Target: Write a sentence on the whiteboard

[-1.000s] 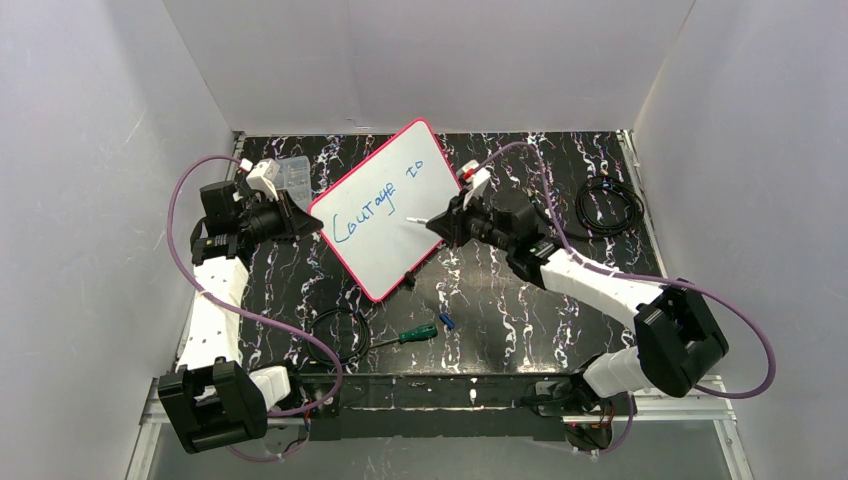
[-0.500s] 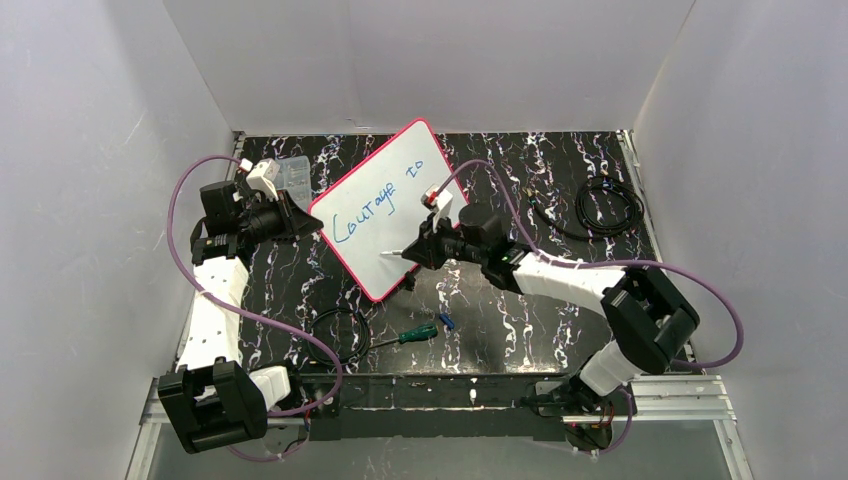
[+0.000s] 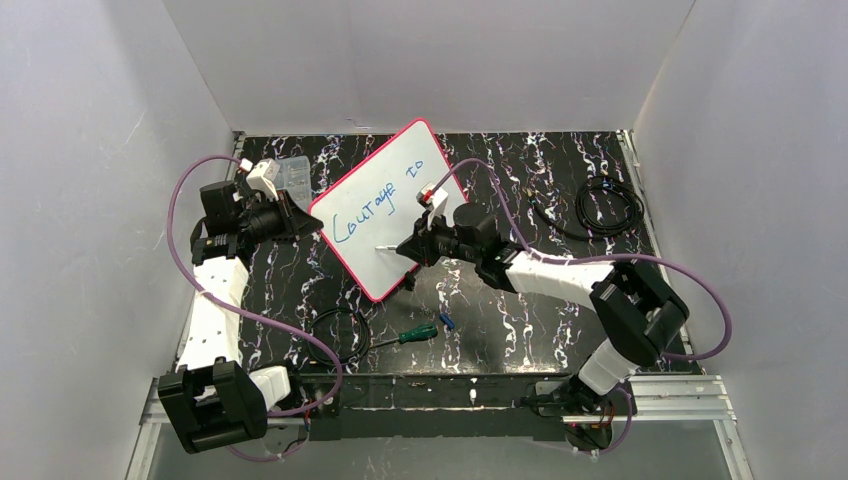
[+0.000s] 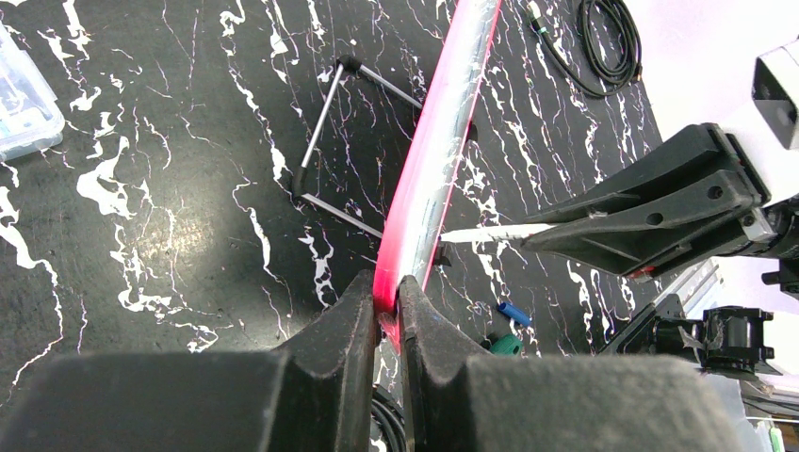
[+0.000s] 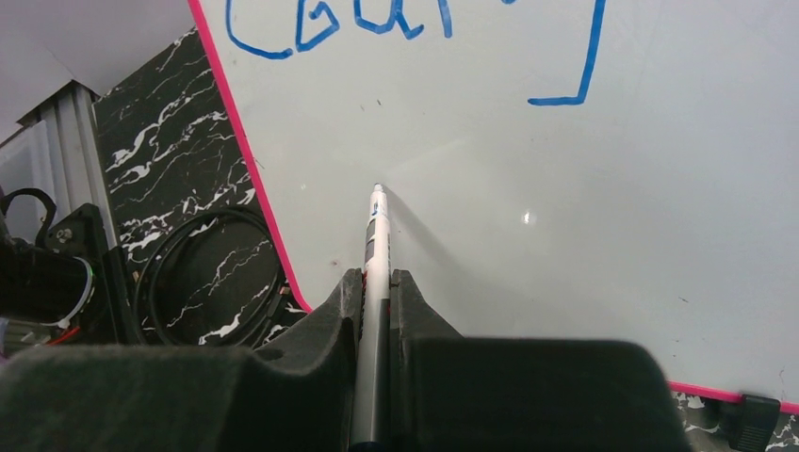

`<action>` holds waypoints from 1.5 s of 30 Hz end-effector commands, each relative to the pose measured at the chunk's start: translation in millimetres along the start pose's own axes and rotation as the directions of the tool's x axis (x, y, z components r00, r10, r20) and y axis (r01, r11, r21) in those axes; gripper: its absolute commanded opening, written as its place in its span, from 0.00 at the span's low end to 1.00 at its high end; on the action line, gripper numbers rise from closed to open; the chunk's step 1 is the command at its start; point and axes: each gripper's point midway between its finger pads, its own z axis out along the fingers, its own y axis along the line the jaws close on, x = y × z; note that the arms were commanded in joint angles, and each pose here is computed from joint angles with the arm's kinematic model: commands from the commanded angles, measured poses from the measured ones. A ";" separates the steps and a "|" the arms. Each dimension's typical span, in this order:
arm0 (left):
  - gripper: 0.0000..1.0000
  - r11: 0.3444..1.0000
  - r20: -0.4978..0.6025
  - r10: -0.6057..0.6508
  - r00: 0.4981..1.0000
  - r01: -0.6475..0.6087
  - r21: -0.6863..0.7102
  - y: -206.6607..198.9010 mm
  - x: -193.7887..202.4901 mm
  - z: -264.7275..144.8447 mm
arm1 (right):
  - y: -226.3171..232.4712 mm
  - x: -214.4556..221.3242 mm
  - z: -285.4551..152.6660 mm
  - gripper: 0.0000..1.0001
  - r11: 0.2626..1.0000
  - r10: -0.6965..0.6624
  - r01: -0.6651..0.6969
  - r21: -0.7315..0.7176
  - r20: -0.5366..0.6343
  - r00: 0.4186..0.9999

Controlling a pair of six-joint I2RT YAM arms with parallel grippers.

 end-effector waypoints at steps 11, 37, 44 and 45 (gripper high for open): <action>0.00 1.000 -0.015 0.016 1.000 -0.017 -0.012 1.2 4.3 -1.0 | -10.0 16.8 7.5 0.01 0.998 -0.009 0.012 0.059 -0.051 0.999; 0.00 1.000 -0.015 0.016 1.000 -0.016 -0.013 1.4 5.1 -1.0 | -5.0 10.9 -17.3 0.01 0.993 0.014 -0.016 0.116 0.025 1.000; 0.00 1.000 -0.015 0.014 1.000 -0.015 -0.013 1.4 5.0 -1.1 | 7.6 -1.9 -11.6 0.01 0.998 0.022 -0.025 0.050 0.057 0.998; 0.00 1.000 -0.015 0.015 1.000 -0.015 -0.012 1.0 5.1 -1.2 | 6.9 1.0 -9.7 0.01 0.998 0.025 -0.027 0.048 0.049 0.998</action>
